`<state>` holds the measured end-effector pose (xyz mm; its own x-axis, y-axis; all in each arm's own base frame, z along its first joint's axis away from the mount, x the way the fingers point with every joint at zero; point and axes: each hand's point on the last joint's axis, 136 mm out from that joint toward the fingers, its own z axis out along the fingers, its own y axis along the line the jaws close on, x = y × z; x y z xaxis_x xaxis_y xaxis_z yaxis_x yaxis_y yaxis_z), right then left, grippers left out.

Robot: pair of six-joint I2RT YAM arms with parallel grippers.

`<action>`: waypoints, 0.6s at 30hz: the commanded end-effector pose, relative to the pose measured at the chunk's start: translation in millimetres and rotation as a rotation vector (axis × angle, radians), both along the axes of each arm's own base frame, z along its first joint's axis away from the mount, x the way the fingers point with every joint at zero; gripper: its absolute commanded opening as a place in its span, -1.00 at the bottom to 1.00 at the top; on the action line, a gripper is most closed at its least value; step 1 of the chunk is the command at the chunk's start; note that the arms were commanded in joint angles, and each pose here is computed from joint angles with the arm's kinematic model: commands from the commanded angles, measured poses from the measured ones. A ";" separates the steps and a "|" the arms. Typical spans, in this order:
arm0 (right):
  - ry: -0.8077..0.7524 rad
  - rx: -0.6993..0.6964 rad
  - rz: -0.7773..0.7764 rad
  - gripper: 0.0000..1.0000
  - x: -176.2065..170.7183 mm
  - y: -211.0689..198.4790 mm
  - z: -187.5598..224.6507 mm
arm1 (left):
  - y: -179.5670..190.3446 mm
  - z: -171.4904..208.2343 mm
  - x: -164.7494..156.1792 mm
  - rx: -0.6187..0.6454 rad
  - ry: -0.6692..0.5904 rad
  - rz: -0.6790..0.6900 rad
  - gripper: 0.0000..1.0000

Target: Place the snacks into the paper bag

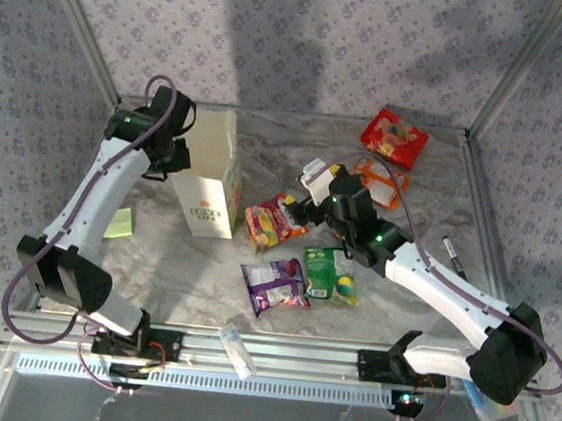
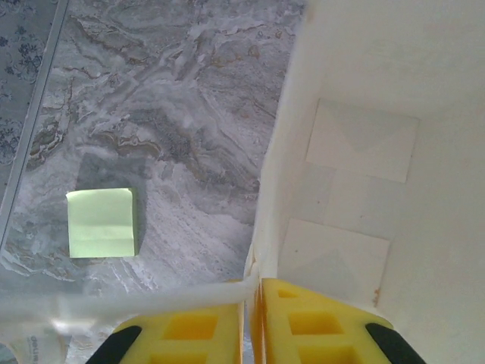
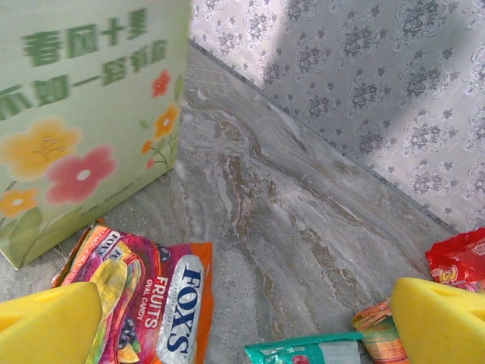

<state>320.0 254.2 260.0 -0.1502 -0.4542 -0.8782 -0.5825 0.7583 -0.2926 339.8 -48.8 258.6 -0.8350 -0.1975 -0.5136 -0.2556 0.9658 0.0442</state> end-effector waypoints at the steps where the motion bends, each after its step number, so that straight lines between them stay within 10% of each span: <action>1: -0.008 0.024 -0.009 1.00 -0.9 -3.7 6.7 | 5.3 -1.0 -9.3 0.034 0.028 0.008 -0.70; 18: 0.003 0.009 -0.002 1.00 2.8 0.3 4.4 | -4.8 33.1 -21.0 -0.051 -0.090 -0.031 -0.17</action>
